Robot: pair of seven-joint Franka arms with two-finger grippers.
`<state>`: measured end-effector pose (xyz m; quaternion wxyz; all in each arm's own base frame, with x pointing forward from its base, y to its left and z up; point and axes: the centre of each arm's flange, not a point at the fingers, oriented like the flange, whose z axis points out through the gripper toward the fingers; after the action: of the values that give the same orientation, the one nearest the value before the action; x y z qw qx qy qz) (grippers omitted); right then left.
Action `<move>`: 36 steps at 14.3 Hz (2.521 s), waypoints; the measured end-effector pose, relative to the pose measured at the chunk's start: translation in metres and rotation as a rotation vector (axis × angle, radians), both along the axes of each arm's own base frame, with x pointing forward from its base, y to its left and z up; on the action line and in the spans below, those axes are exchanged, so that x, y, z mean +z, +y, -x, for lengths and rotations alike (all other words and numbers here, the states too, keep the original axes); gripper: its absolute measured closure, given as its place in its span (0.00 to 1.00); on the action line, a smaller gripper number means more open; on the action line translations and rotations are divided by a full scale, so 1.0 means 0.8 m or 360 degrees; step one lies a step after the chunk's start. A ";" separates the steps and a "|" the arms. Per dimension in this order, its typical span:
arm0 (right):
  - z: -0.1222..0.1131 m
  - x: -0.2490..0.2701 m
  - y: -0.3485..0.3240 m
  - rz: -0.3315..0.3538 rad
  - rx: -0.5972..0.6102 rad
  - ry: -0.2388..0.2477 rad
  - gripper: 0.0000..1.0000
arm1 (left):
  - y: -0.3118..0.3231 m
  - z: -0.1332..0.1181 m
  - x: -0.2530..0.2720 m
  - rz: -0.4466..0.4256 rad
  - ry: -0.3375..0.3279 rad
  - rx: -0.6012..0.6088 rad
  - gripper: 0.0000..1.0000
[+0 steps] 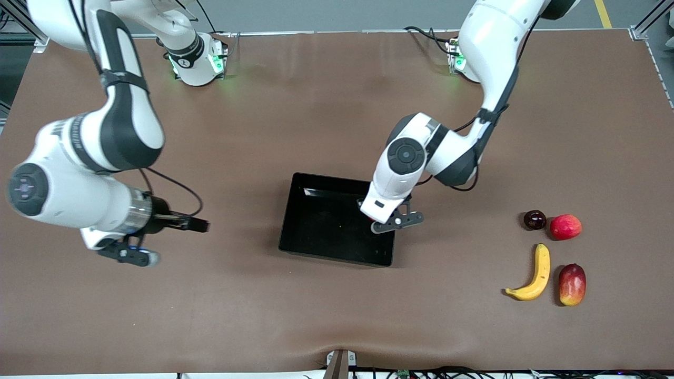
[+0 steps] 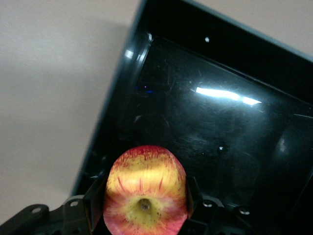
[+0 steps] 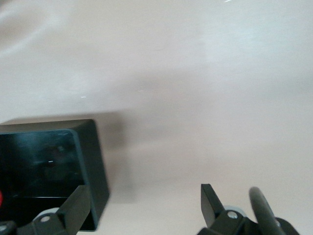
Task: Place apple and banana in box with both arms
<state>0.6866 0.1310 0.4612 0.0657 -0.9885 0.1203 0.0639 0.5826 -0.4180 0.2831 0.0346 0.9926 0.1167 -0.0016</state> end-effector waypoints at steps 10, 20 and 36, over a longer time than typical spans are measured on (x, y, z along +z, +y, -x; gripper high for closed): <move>0.063 0.144 -0.264 0.0029 0.0014 -0.0031 0.00 | -0.027 0.019 -0.083 -0.0026 0.0038 -0.0022 0.31; 0.207 0.206 -0.292 0.0101 0.0050 -0.0170 0.00 | 0.116 -0.076 0.149 -0.0049 -0.0249 0.0089 0.00; 0.197 0.230 -0.266 0.0249 0.0145 -0.0242 0.00 | 0.542 -0.191 -0.053 -0.0241 -0.0300 -0.1174 0.25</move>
<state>0.5286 -0.0818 0.6449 -0.0058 -0.9970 0.0747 -0.0179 0.7356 0.0152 0.2411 -0.0311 0.9634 -0.2518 0.0859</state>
